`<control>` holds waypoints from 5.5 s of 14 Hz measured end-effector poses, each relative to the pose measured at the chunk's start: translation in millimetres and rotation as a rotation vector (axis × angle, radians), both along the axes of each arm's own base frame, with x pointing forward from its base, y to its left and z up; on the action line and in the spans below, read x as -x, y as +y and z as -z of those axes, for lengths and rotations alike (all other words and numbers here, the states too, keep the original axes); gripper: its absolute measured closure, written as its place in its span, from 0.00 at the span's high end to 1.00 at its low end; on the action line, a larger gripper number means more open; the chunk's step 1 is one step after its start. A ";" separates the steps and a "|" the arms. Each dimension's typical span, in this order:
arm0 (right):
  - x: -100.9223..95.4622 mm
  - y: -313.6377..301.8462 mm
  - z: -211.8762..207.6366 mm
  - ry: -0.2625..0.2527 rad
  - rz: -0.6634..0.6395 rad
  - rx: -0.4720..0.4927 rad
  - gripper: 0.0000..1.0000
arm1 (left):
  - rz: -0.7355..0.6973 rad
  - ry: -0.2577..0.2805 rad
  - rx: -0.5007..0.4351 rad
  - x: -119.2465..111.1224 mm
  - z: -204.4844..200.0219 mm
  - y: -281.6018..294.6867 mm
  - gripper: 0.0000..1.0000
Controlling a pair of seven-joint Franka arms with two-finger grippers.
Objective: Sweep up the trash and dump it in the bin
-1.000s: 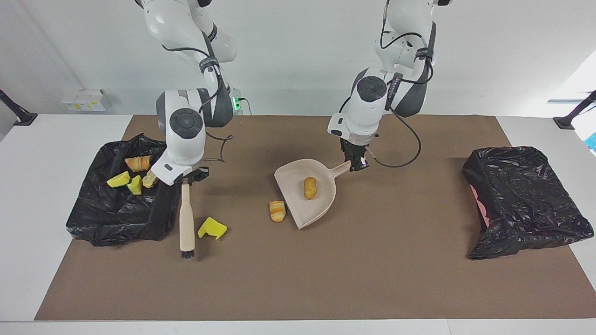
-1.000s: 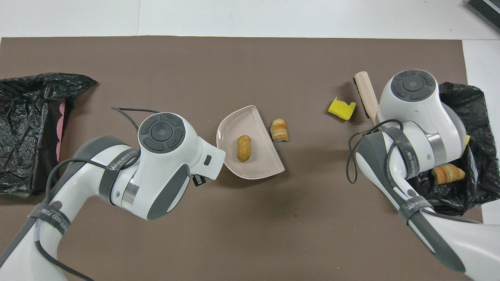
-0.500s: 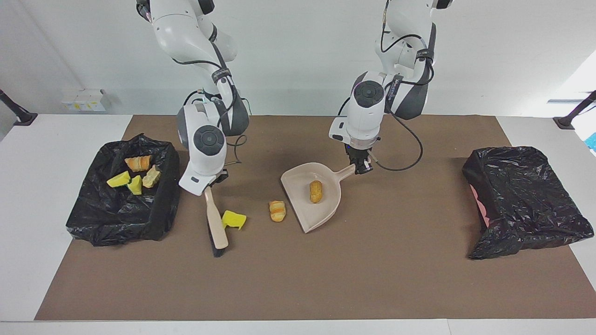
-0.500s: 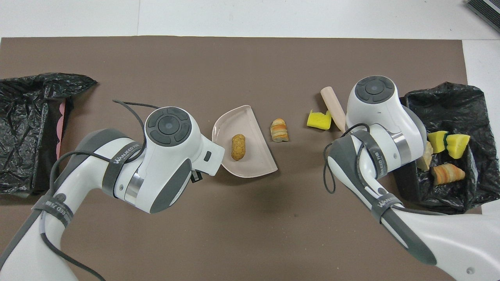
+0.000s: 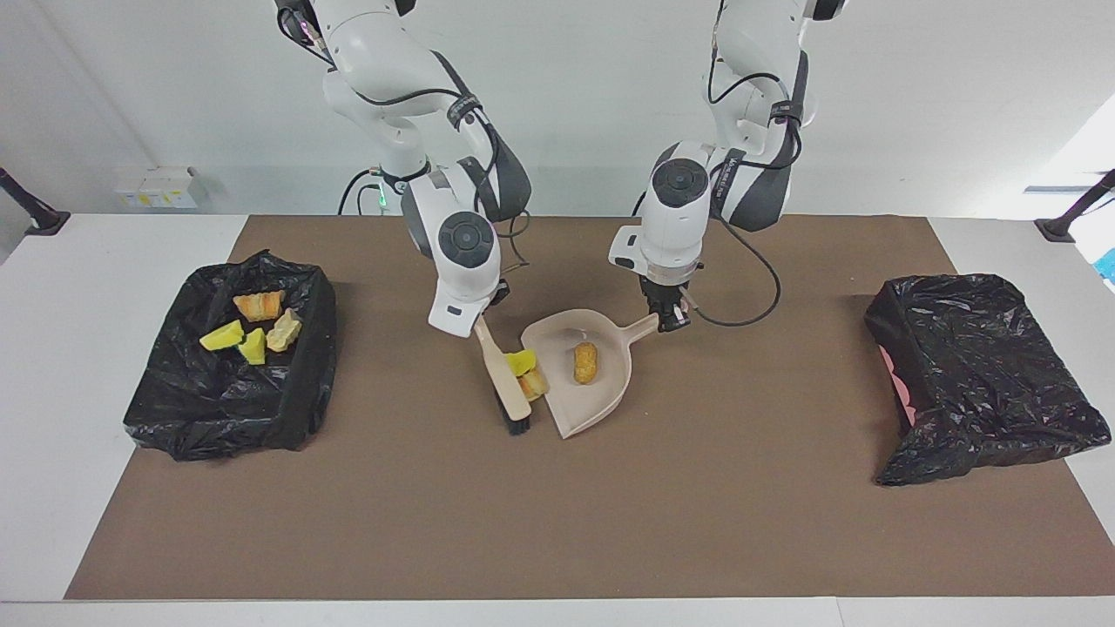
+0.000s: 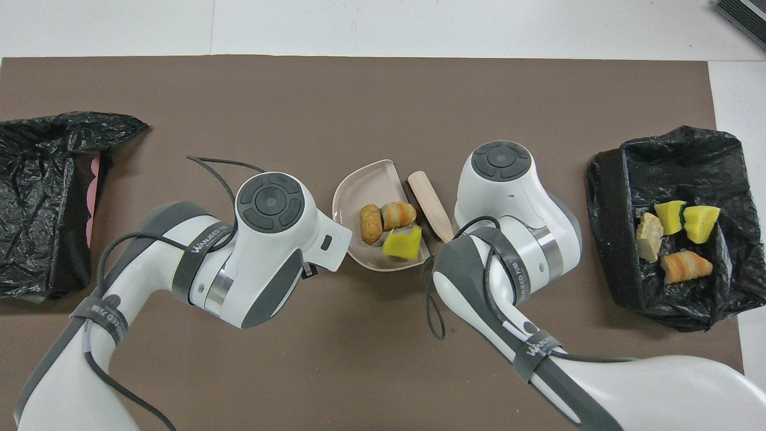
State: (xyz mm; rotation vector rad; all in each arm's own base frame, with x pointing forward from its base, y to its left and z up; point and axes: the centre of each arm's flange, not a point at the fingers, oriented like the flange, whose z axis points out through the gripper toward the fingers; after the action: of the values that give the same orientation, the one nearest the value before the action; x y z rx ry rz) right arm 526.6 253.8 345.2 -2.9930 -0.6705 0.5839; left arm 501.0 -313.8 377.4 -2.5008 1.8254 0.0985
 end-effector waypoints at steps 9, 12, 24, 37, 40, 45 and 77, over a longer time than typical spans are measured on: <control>13.9 14.0 -70.3 -0.014 0.145 -0.024 0.26 | 0.101 -0.024 0.080 -32.4 1.5 48.5 0.32; 27.6 19.5 -99.5 -0.046 0.257 0.026 0.26 | 0.131 -0.026 0.122 -56.1 -4.1 97.4 0.32; 206.8 121.6 -86.2 -0.052 0.419 0.091 0.26 | 0.315 -0.029 0.201 -113.1 -90.0 329.4 0.32; 276.3 132.8 -5.3 -0.047 0.411 0.077 0.26 | 0.224 -0.067 0.001 -46.0 -153.0 621.7 0.32; 276.7 133.3 -2.2 -0.041 0.411 0.079 0.26 | 0.264 -0.038 -0.128 -48.8 -158.0 637.5 0.32; 275.7 135.0 -0.1 -0.038 0.423 0.068 0.46 | 0.319 0.018 -0.359 -60.5 -164.3 642.4 0.32; 3.1 -113.4 -312.8 -0.503 0.610 0.050 1.00 | 0.362 0.095 -0.979 -103.6 -262.0 519.1 0.32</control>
State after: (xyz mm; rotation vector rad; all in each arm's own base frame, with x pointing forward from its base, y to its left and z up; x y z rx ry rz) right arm 523.5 140.5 658.0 -3.1464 0.2805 -0.1896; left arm 604.5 205.3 639.4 -1.4982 1.6268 0.8598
